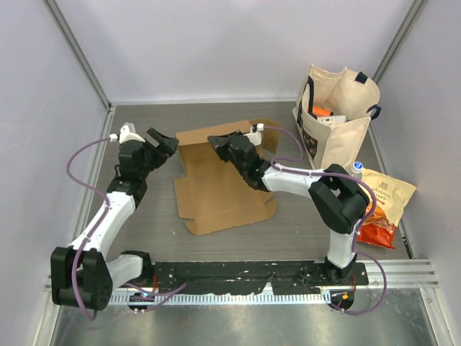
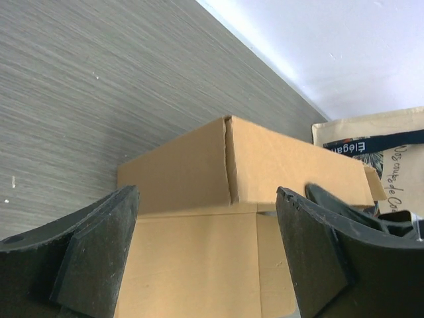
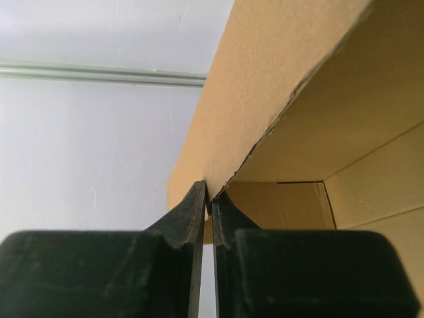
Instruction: Fold the paper box
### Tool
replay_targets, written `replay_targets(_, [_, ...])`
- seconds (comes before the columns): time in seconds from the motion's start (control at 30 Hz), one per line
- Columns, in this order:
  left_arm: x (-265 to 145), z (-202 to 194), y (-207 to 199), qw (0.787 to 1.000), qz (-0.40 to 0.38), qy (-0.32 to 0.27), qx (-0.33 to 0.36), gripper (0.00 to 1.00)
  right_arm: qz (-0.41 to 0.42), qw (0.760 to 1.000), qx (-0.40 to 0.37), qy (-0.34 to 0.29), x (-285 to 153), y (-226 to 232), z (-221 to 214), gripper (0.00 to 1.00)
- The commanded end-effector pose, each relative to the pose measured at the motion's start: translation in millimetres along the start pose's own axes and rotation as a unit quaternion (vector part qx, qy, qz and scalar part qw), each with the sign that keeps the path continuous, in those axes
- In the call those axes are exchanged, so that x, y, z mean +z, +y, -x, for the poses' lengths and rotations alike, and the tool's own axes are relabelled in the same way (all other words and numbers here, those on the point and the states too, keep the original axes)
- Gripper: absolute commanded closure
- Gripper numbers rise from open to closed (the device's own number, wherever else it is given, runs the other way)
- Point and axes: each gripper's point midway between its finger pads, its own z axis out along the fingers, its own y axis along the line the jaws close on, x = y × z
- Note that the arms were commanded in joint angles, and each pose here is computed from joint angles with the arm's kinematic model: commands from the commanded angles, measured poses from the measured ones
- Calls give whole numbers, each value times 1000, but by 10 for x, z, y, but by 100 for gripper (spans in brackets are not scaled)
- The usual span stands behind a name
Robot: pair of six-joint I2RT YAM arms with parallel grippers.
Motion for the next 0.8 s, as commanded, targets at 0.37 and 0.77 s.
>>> replay_targets(0.37, [183, 184, -235, 998, -47, -5, 44, 19, 67, 985, -160, 10, -321, 190, 289, 34])
replay_targets(0.77, [-208, -233, -64, 989, -16, -11, 148, 25, 84, 917, -382, 76, -836, -71, 1181, 24])
